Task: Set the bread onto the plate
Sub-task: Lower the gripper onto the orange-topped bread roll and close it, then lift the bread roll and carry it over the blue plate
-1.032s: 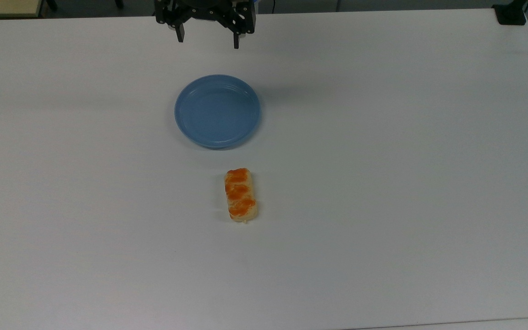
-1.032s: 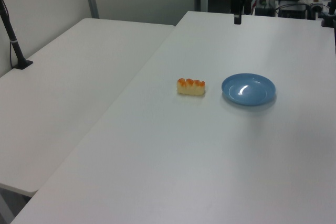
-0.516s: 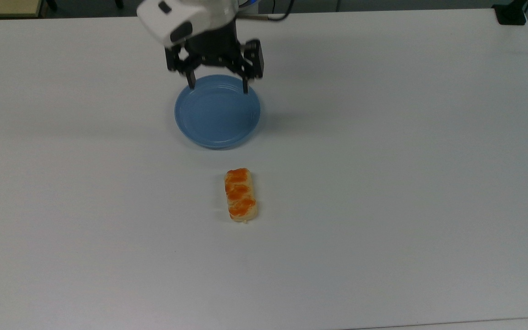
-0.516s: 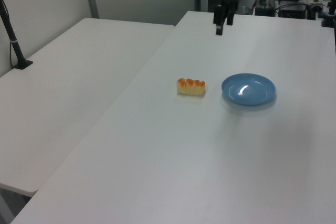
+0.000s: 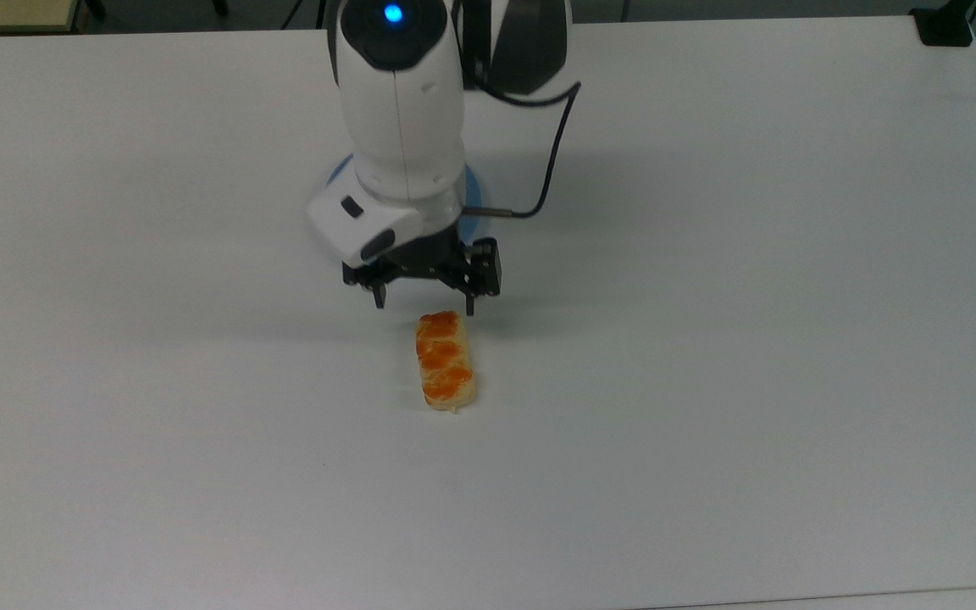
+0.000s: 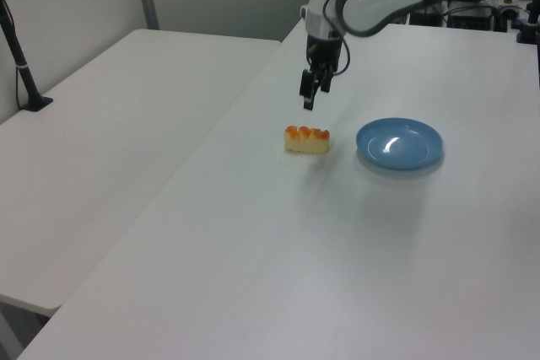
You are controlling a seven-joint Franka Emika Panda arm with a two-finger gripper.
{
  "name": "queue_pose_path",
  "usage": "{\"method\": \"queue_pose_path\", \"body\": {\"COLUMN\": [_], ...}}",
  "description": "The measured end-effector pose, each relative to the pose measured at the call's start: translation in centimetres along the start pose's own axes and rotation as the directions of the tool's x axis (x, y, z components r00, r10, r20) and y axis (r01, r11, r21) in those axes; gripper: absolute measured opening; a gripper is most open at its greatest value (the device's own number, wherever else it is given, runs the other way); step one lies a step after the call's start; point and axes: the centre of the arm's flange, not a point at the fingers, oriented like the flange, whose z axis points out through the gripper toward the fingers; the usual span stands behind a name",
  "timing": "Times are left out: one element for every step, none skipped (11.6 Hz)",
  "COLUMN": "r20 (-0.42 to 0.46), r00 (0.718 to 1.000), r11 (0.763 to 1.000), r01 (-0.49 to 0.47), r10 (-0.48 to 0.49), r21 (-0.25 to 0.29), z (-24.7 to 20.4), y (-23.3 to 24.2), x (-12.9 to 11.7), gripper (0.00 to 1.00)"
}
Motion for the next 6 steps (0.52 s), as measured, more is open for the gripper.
{"method": "queue_pose_path", "body": {"r20": [0.004, 0.007, 0.004, 0.000, -0.006, -0.007], "r00": [1.000, 1.000, 0.999, 0.998, 0.997, 0.997], "r11": [1.000, 1.000, 0.999, 0.998, 0.997, 0.996], "r01": [0.013, 0.025, 0.042, 0.059, 0.072, 0.081], "r10": [-0.013, -0.025, -0.042, -0.059, -0.072, -0.081], "r21": [-0.002, -0.007, -0.019, -0.032, -0.040, -0.044], "z": [2.2, 4.6, 6.9, 8.8, 10.2, 10.9], "y": [-0.9, -1.6, -2.1, -2.7, -3.1, -3.5], "x": [0.1, 0.1, 0.2, 0.1, 0.1, 0.1], "gripper": [1.00, 1.00, 1.00, 1.00, 0.98, 0.97]}}
